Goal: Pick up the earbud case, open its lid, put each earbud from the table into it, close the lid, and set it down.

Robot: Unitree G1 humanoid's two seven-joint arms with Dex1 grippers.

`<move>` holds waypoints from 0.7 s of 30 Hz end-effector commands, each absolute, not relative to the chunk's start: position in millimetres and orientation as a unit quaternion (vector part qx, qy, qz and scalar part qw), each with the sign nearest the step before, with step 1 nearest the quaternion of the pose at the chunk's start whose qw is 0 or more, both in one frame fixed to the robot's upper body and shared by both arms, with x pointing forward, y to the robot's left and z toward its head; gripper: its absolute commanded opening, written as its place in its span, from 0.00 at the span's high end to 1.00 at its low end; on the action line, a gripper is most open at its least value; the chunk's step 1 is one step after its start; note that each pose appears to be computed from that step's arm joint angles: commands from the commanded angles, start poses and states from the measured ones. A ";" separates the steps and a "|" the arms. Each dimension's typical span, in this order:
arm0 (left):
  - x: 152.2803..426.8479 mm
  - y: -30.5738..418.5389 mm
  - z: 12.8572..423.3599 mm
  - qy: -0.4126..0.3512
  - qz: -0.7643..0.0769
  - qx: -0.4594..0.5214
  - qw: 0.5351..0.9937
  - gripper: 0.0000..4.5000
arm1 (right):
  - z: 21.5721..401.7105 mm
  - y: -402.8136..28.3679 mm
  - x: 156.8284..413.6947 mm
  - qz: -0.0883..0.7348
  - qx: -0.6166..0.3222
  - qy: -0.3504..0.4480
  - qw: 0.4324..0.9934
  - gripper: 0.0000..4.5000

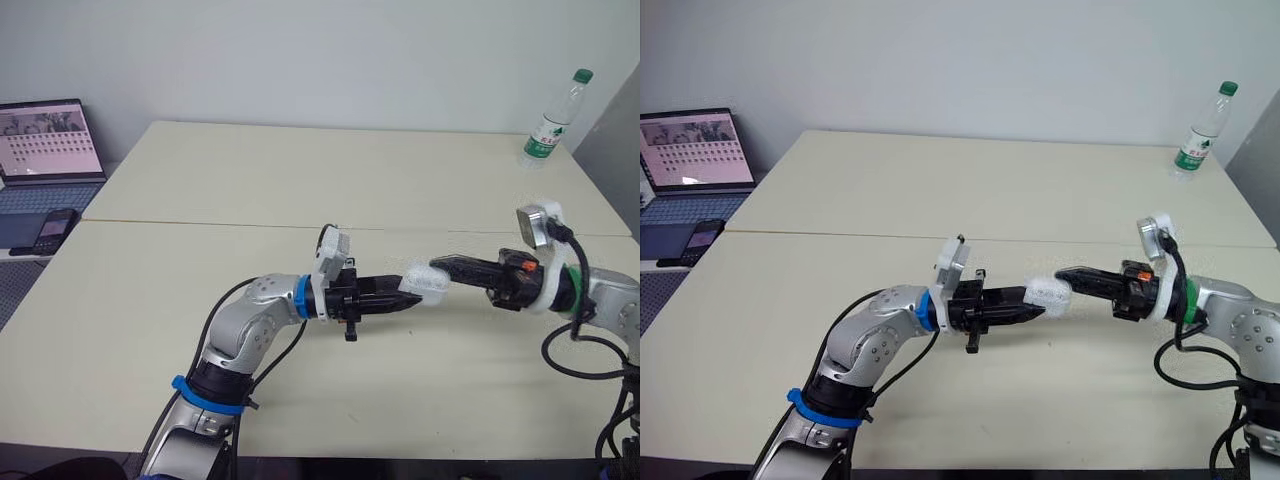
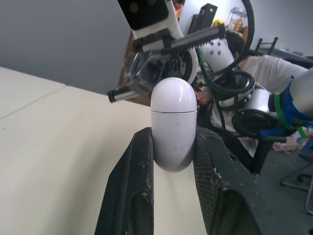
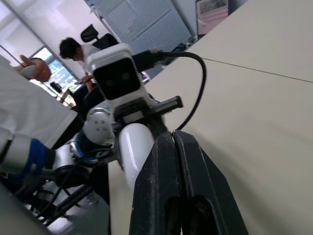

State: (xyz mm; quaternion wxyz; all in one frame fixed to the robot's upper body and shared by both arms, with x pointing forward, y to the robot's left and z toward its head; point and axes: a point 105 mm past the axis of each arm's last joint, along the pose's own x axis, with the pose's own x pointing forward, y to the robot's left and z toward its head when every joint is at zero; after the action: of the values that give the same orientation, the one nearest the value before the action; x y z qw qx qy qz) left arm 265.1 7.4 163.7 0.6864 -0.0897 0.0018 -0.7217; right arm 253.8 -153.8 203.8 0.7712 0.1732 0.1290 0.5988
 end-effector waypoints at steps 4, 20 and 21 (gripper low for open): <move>271.0 3.5 153.3 0.030 -0.697 -0.063 0.713 0.83 | 212.8 -159.7 239.5 0.612 0.157 0.117 0.766 0.99; 327.3 5.8 95.2 0.292 -0.529 -0.102 0.790 0.83 | 154.7 -203.1 296.3 0.373 -0.014 0.087 0.923 0.99; 326.6 6.7 94.9 0.297 -0.531 -0.100 0.788 0.76 | 154.3 -202.7 295.3 0.373 -0.016 0.085 0.924 1.00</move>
State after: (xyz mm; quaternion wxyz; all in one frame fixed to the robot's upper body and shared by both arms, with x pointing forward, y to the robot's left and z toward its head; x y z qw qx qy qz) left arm 329.7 8.6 92.1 0.7982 -0.0942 0.2895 -0.5197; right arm 296.3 -201.3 142.6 0.9189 0.0031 0.1127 0.3780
